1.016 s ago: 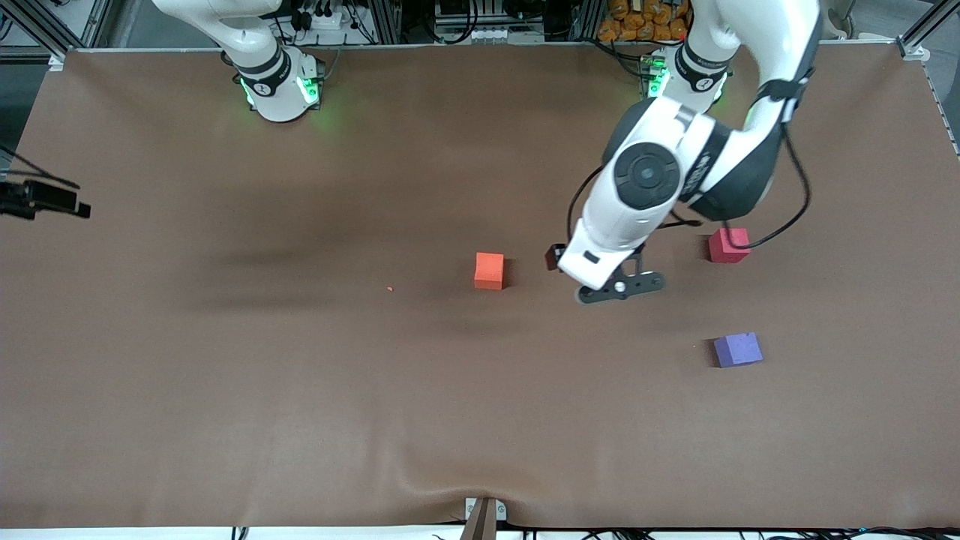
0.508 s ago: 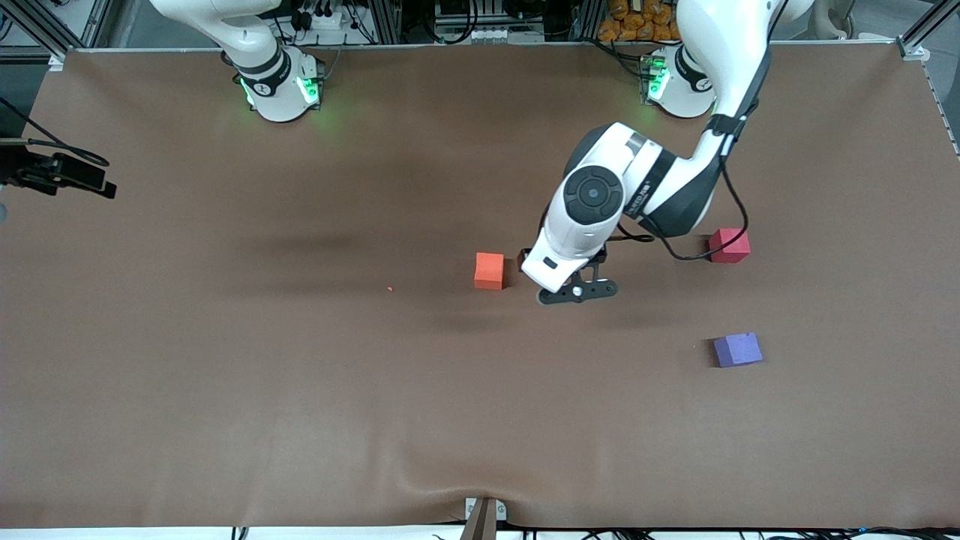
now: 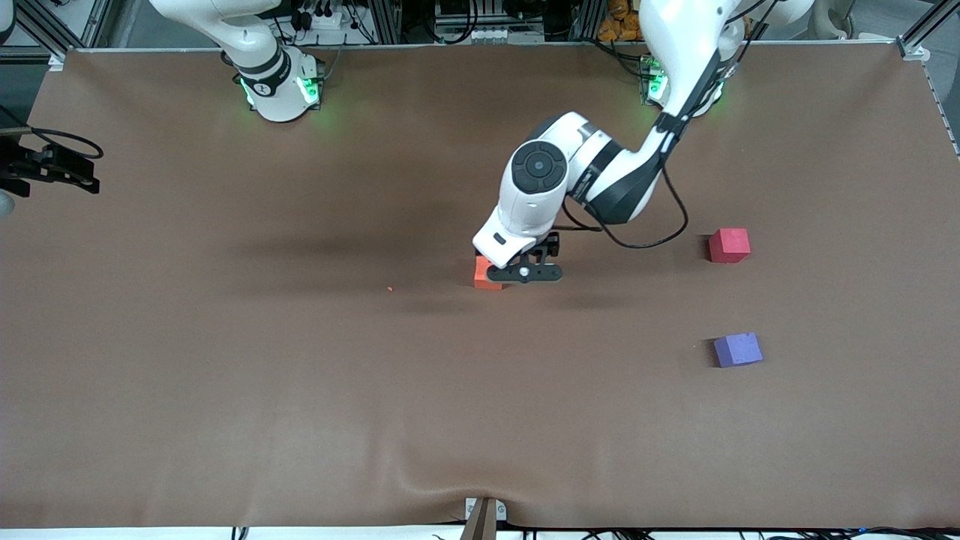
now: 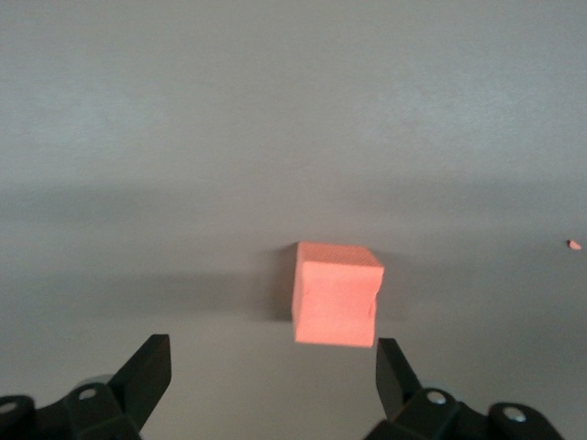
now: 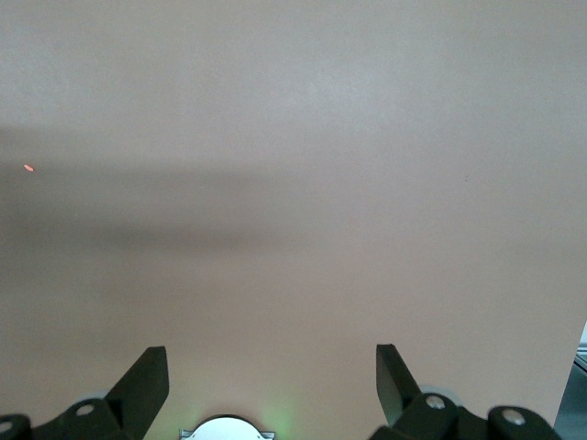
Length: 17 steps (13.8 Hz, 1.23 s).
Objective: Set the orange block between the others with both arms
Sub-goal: 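Grasp the orange cube with the left gripper and lift it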
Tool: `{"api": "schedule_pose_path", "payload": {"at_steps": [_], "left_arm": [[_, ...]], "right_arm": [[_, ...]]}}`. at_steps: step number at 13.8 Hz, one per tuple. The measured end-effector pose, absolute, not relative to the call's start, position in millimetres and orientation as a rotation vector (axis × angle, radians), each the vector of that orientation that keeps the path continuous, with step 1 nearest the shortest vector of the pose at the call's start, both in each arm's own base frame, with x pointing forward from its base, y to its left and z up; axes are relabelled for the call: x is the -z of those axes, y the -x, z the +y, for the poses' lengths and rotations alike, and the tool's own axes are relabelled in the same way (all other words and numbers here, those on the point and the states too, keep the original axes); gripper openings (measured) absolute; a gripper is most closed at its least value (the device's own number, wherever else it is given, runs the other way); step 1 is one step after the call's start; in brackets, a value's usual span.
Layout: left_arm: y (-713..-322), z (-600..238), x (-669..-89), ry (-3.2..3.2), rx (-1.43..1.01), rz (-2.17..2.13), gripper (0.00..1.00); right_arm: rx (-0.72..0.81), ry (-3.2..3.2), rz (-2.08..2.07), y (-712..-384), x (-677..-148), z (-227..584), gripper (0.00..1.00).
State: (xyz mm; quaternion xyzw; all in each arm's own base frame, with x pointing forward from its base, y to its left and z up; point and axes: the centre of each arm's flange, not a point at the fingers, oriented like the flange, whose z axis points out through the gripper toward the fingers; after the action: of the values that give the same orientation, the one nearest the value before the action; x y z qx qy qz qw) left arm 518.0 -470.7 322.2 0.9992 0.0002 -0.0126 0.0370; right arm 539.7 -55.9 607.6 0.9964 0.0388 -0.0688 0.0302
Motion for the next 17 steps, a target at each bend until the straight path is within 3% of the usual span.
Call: {"api": "schedule_pose_path", "payload": {"at_steps": [3, 13, 17], "left_arm": [[-511, -486, -276, -3.061, 0.052, -0.026, 0.88], [-499, -508, -236, -3.069, 0.077, -0.084, 0.87], [-497, -511, -218, -3.067, 0.080, -0.097, 0.79]], "right_arm": [[0.254, -3.065, 0.118, -547, -593, -56, 1.00], [0.217, -3.091, 0.120, -551, -601, -52, 1.00], [0.184, -3.106, 0.148, -553, -610, -42, 1.00]]}}
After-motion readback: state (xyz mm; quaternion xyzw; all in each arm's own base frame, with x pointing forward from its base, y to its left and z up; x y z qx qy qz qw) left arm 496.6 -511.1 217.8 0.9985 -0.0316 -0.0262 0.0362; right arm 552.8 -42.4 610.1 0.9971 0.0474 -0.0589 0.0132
